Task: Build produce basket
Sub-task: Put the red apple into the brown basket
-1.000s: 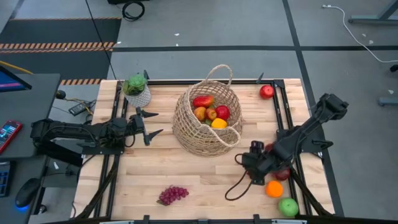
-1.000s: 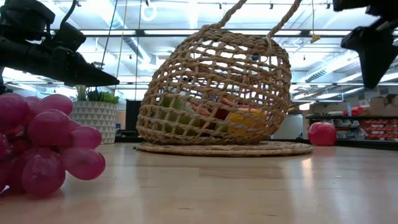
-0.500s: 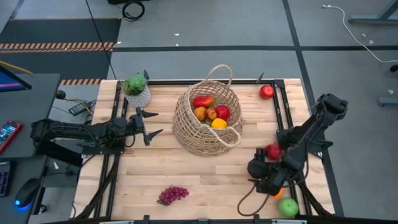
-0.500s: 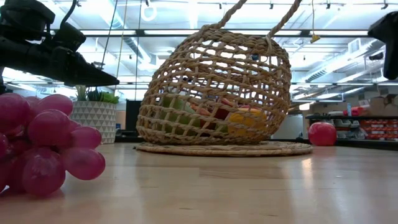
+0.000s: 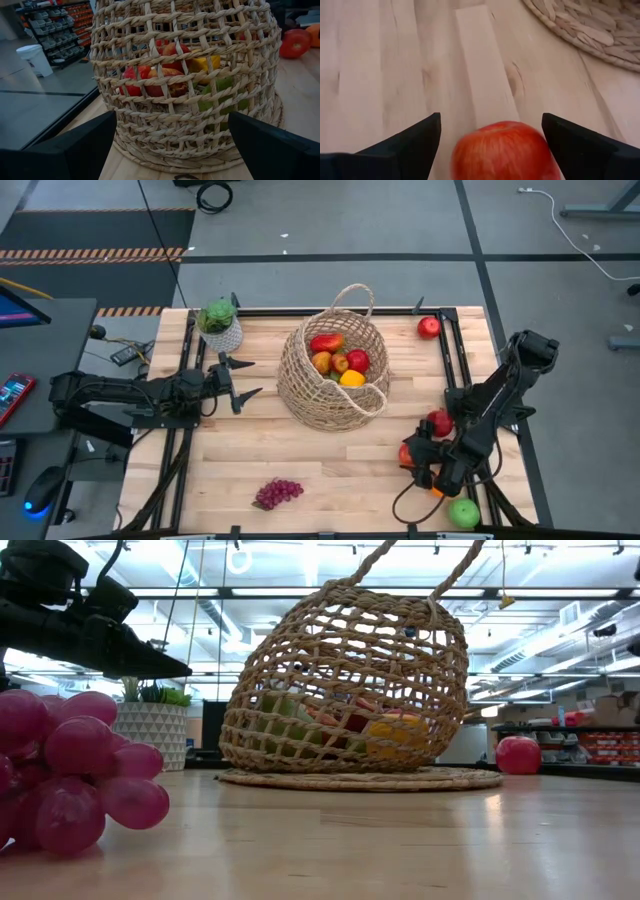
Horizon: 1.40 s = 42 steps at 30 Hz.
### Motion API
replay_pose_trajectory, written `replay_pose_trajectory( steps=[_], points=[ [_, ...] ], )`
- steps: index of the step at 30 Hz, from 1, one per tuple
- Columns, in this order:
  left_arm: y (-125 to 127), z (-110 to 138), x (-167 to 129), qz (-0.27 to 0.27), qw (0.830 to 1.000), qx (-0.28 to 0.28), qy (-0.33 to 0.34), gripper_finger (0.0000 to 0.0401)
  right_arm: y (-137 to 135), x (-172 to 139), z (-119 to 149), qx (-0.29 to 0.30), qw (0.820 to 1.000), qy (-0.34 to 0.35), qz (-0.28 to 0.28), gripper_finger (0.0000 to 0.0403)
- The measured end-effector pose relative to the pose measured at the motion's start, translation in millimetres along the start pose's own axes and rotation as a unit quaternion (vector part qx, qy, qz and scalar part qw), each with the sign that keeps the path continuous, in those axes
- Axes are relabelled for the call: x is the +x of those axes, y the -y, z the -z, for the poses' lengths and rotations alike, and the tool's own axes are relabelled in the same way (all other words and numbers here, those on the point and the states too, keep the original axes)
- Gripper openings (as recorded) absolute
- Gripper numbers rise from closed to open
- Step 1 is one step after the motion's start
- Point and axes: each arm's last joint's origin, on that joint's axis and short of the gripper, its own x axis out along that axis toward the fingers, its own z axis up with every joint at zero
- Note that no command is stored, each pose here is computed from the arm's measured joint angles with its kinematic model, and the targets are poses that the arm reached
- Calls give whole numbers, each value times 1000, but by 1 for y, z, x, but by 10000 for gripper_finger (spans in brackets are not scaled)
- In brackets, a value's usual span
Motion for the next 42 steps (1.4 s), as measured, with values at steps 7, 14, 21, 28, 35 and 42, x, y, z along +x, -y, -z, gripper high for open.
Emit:
replay_pose_trajectory(
  steps=[7,14,21,28,35,42],
  points=[
    [0,0,0,0,1000,0,0,390,12,14,19,8,1000,15,-13,350],
    [0,0,0,0,1000,0,0,390,17,19,26,-2,1000,8,-20,350],
    [0,0,0,0,1000,0,0,390,18,19,27,-9,1000,-2,-23,348],
    [0,0,0,0,1000,0,0,390,25,12,14,-35,999,-25,-12,348],
    [0,0,0,0,1000,0,0,390,27,5,-11,-66,998,-13,-2,347],
    [0,0,0,0,1000,0,0,390,30,-17,-50,-91,995,-14,30,347]
  ],
)
